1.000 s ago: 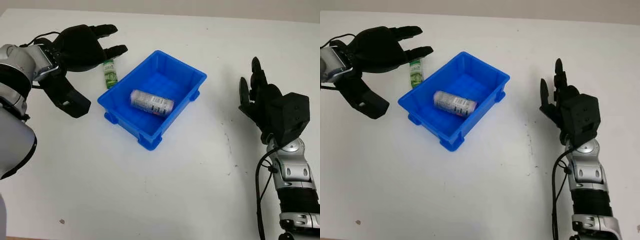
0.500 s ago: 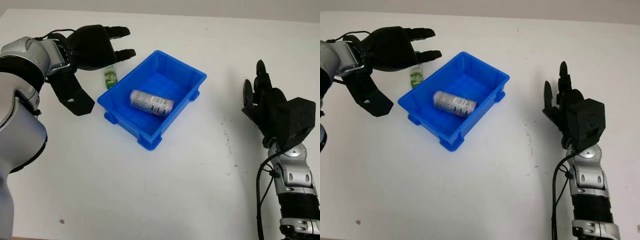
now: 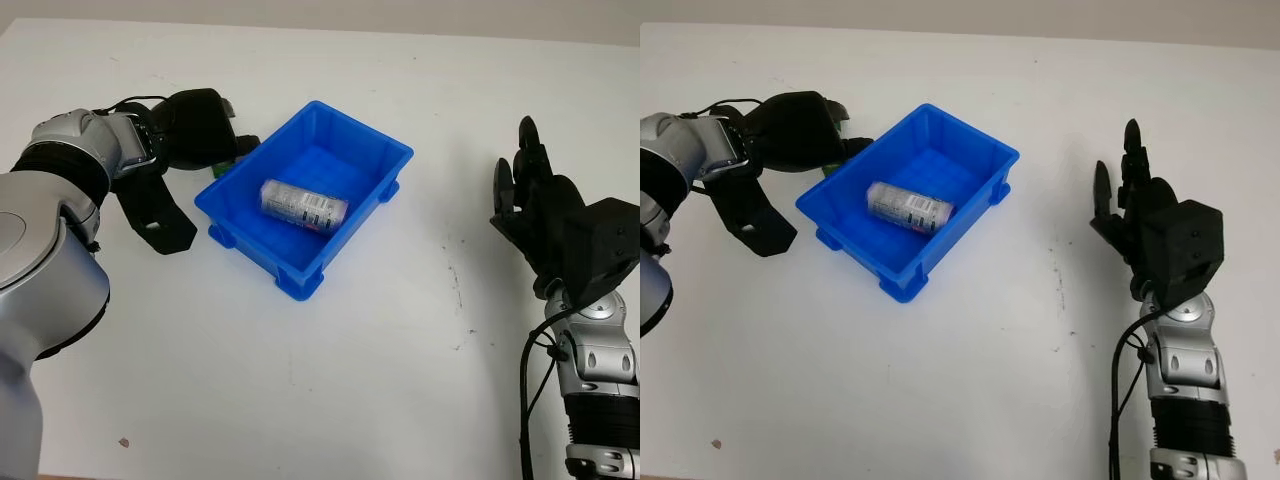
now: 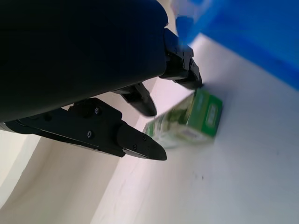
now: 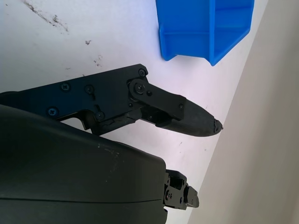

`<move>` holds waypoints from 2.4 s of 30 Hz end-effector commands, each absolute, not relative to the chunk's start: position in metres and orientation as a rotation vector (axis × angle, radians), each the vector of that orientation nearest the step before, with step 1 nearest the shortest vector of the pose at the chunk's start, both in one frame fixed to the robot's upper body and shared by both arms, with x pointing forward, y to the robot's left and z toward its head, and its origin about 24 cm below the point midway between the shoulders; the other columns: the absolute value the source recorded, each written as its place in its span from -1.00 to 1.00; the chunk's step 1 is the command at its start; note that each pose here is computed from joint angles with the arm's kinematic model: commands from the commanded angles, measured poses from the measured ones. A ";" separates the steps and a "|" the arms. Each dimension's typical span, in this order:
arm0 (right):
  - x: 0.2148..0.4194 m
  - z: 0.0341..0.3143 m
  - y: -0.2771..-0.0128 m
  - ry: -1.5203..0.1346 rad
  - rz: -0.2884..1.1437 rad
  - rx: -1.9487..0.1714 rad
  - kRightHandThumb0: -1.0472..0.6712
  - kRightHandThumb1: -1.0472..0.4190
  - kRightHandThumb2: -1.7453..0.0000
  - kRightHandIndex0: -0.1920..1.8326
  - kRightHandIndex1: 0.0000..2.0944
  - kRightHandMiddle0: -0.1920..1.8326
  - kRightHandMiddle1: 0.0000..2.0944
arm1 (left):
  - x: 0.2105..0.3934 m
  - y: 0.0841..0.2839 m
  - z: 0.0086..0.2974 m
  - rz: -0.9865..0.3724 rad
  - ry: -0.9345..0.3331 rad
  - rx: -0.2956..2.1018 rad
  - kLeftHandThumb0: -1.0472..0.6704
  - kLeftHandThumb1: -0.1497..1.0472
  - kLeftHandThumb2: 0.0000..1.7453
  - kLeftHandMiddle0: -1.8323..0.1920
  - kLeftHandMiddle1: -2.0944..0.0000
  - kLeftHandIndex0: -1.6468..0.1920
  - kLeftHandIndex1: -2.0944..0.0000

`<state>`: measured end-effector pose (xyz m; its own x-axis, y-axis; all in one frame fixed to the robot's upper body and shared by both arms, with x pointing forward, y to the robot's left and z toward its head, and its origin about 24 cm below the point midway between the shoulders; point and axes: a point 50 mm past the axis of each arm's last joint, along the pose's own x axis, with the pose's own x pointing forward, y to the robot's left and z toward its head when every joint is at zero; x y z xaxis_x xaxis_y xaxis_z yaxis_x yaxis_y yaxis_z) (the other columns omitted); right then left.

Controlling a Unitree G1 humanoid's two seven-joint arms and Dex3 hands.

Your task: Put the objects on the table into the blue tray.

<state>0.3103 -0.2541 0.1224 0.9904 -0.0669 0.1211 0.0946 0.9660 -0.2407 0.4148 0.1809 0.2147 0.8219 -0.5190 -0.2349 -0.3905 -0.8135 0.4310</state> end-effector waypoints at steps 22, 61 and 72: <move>0.313 0.121 -0.256 -0.126 -0.082 -0.225 -0.52 -1.00 0.13 -1.00 -1.00 -1.00 -1.00 | 0.413 0.206 0.225 -0.388 -0.724 2.803 -0.41 1.00 -0.40 -0.10 -1.00 0.41 -1.00; 0.316 0.108 -0.243 -0.114 -0.049 -0.192 -0.49 -1.00 0.12 -1.00 -1.00 -1.00 -1.00 | 0.399 0.210 0.337 0.026 -0.645 1.033 -0.36 1.00 -0.47 -0.40 -1.00 -0.24 -1.00; 0.316 0.108 -0.243 -0.111 -0.042 -0.189 -0.47 -1.00 0.11 -1.00 -1.00 -1.00 -1.00 | 0.406 0.166 0.327 -0.281 -0.562 0.789 -0.38 1.00 -0.52 -0.41 -1.00 -0.33 -1.00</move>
<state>0.3167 -0.2432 0.1089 0.9933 -0.0348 0.1104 0.0546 0.9818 -0.1818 0.4060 0.1688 0.3306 0.8222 -0.4286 0.3746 0.0108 0.6697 0.7425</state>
